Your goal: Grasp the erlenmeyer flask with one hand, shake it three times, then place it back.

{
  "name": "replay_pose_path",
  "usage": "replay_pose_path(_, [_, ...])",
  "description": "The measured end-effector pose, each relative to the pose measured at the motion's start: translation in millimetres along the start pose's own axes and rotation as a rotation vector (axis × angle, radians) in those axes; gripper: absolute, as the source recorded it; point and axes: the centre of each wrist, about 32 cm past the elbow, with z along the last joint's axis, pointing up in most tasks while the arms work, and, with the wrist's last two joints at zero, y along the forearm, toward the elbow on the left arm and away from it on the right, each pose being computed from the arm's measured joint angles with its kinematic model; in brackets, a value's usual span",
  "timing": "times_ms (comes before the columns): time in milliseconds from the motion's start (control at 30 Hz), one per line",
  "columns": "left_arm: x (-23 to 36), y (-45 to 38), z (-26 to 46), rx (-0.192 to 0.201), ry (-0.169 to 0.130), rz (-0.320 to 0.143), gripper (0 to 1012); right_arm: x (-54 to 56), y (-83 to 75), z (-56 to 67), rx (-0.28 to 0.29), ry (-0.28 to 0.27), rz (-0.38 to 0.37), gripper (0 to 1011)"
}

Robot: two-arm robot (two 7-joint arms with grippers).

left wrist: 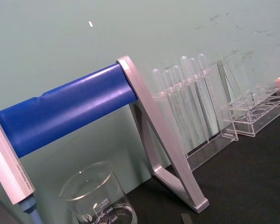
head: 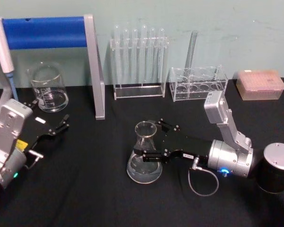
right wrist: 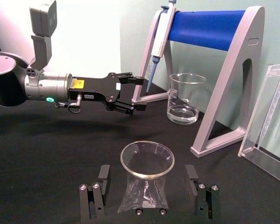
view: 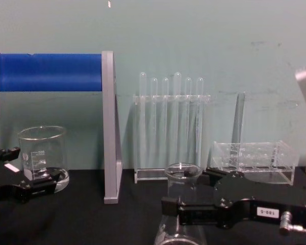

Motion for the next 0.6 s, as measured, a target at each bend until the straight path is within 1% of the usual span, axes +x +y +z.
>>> replay_pose_path(267, [0.0,0.0,0.0,0.000,0.000,0.000,1001,0.0,0.0,0.0,0.000,0.001,0.001,1003])
replay_pose_path(367, [0.0,0.0,0.0,0.000,0.000,0.000,1001,0.0,0.0,0.0,0.000,0.001,0.001,978])
replay_pose_path(400, [0.0,0.0,0.0,0.000,0.000,0.000,1001,0.0,0.0,0.0,0.000,0.001,0.001,934])
replay_pose_path(467, [0.0,0.0,0.0,0.000,0.000,0.000,1001,0.0,0.0,0.0,0.000,0.002,0.001,907])
replay_pose_path(500, [0.0,0.0,0.0,0.000,0.000,0.000,1001,0.0,0.0,0.0,0.000,0.002,0.001,862])
replay_pose_path(567, [0.0,0.0,0.0,0.000,0.000,0.000,1001,0.0,0.0,0.0,0.000,0.002,0.001,834])
replay_pose_path(600, [0.0,0.0,0.0,0.000,0.000,0.000,1001,0.0,0.0,0.0,0.000,0.002,0.001,775])
